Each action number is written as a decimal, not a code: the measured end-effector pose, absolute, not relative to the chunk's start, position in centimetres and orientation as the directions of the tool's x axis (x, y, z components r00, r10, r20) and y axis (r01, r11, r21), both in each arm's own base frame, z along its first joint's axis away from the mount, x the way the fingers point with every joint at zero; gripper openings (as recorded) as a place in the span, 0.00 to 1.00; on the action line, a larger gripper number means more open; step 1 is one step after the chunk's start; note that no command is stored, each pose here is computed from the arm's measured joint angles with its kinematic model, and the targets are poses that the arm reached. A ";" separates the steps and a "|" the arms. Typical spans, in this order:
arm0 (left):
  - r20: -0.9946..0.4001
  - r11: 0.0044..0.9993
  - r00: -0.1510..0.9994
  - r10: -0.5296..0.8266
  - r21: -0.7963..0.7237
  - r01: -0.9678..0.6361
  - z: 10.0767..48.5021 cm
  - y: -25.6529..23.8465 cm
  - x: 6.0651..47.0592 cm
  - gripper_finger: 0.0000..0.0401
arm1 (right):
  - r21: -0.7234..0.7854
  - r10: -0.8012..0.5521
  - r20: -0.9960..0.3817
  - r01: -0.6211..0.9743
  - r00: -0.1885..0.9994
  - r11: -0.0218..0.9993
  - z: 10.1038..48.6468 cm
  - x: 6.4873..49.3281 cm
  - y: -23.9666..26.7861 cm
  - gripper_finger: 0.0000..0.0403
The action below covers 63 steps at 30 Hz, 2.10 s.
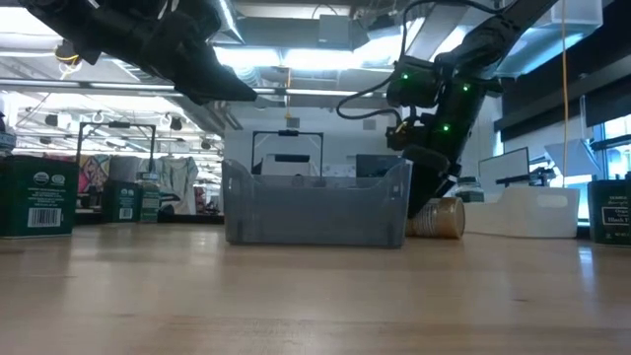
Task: Sort spices by type
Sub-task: Put the golden seasoning bottle into the bottom black bin
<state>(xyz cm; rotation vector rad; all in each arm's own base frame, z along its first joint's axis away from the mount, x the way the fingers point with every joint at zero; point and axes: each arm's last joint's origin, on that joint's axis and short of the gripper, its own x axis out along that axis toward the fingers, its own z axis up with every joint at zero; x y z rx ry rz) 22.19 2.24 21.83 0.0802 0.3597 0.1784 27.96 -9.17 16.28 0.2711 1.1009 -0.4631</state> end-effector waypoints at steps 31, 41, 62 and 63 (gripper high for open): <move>-0.345 0.978 0.919 0.188 0.155 -0.142 21.8 2.2 22.2 0.00 | -0.097 -0.221 -0.948 0.452 0.230 0.887 15.9 26.7 -8.9 0.69; -0.345 0.974 0.911 0.226 0.110 -0.200 21.9 3.1 22.1 0.31 | -0.126 -0.254 -0.932 0.429 0.257 0.894 17.5 27.0 -9.1 0.69; -0.262 0.971 0.940 0.219 0.155 -0.183 23.0 3.0 22.8 0.72 | -0.190 -0.303 -0.826 0.272 0.475 0.943 25.4 31.7 -5.2 0.70; -0.265 0.970 0.940 0.216 0.172 -0.174 22.8 3.1 22.9 0.73 | -0.187 -0.298 -0.816 0.260 0.496 0.947 25.6 32.0 -4.8 0.70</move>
